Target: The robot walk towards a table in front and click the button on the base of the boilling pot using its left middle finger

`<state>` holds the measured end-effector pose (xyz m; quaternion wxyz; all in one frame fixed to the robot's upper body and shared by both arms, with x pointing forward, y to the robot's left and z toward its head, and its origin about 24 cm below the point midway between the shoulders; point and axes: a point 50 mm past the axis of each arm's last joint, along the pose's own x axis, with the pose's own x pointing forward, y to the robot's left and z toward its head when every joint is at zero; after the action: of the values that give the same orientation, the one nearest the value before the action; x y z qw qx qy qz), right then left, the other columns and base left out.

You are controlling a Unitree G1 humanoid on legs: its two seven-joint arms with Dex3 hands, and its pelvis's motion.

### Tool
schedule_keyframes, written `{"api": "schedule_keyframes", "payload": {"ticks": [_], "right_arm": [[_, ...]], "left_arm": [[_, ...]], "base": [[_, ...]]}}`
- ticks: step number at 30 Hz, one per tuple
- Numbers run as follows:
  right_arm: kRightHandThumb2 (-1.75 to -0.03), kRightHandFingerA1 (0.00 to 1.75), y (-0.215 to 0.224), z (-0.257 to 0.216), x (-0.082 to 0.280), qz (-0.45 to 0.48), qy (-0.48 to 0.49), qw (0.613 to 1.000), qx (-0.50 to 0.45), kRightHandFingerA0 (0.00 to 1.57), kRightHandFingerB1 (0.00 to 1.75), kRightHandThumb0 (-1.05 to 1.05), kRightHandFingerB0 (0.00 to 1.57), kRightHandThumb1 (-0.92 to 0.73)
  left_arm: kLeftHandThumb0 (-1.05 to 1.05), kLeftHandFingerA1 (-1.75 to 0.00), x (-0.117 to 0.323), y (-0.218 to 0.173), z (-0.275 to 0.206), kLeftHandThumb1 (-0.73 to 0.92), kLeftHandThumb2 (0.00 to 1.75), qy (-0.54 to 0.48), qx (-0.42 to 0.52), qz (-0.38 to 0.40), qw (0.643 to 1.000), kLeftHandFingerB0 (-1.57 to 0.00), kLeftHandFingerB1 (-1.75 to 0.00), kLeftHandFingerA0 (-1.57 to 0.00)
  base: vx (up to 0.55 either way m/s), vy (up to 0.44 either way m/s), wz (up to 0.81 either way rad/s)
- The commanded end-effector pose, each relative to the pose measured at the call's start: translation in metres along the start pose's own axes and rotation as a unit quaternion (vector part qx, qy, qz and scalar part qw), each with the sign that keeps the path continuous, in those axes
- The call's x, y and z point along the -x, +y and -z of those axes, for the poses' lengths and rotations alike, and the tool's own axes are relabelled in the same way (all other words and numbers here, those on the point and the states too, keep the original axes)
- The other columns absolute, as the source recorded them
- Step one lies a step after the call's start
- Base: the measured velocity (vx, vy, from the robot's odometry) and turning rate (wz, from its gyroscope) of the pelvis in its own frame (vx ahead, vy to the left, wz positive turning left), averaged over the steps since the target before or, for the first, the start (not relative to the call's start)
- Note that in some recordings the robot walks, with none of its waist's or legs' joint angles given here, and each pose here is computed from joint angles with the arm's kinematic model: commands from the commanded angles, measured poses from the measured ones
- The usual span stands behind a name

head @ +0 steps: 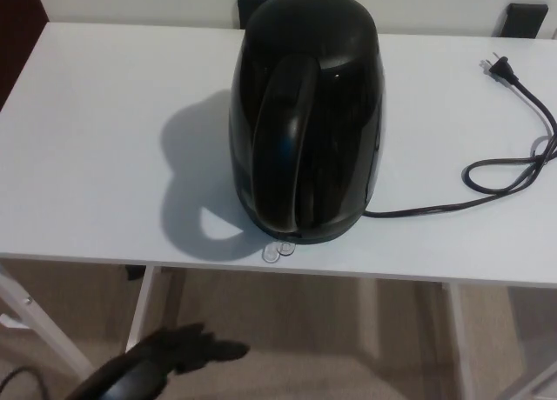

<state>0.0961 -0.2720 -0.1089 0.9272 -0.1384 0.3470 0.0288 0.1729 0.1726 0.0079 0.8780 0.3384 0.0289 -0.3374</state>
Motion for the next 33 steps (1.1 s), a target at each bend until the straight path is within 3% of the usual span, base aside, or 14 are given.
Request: {"api": "schedule_keyframes", "payload": {"ticks": [1, 6, 7, 33], "right_arm": [[-0.75, 0.55, -0.002, -0.005, -0.005, -0.002, 0.004, 1.000, 0.004, 0.63, 0.45, -0.40, 0.35, -0.55], [-0.75, 0.55, -0.004, -0.008, -0.007, -0.005, -0.002, 1.000, 0.010, 0.63, 0.44, -0.39, 0.33, -0.55], [-0.60, 0.47, -0.004, -0.009, -0.007, -0.005, -0.003, 1.000, 0.009, 0.70, 0.36, -0.31, 0.38, -0.66], [-0.59, 0.47, -0.005, -0.015, -0.010, -0.012, -0.002, 1.000, 0.023, 0.74, 0.36, -0.33, 0.40, -0.65]], "left_arm": [[-0.88, -0.34, -0.033, 0.003, -0.063, 0.78, 0.64, -0.180, -0.348, 0.078, 0.917, -0.32, -0.33, -0.35], [-0.89, -0.33, -0.046, 0.006, -0.061, 0.79, 0.65, -0.173, -0.396, 0.084, 0.898, -0.31, -0.34, -0.31], [-0.88, -0.34, -0.049, 0.007, -0.061, 0.77, 0.64, -0.172, -0.401, 0.084, 0.896, -0.32, -0.34, -0.33], [-0.87, -0.33, -0.066, 0.019, -0.045, 0.80, 0.65, -0.154, -0.463, 0.079, 0.869, -0.29, -0.32, -0.30]], "base": [[0.00, 0.000, 0.00], [0.00, 0.000, 0.00], [0.00, 0.000, 0.00], [0.00, 0.000, 0.00]]}}
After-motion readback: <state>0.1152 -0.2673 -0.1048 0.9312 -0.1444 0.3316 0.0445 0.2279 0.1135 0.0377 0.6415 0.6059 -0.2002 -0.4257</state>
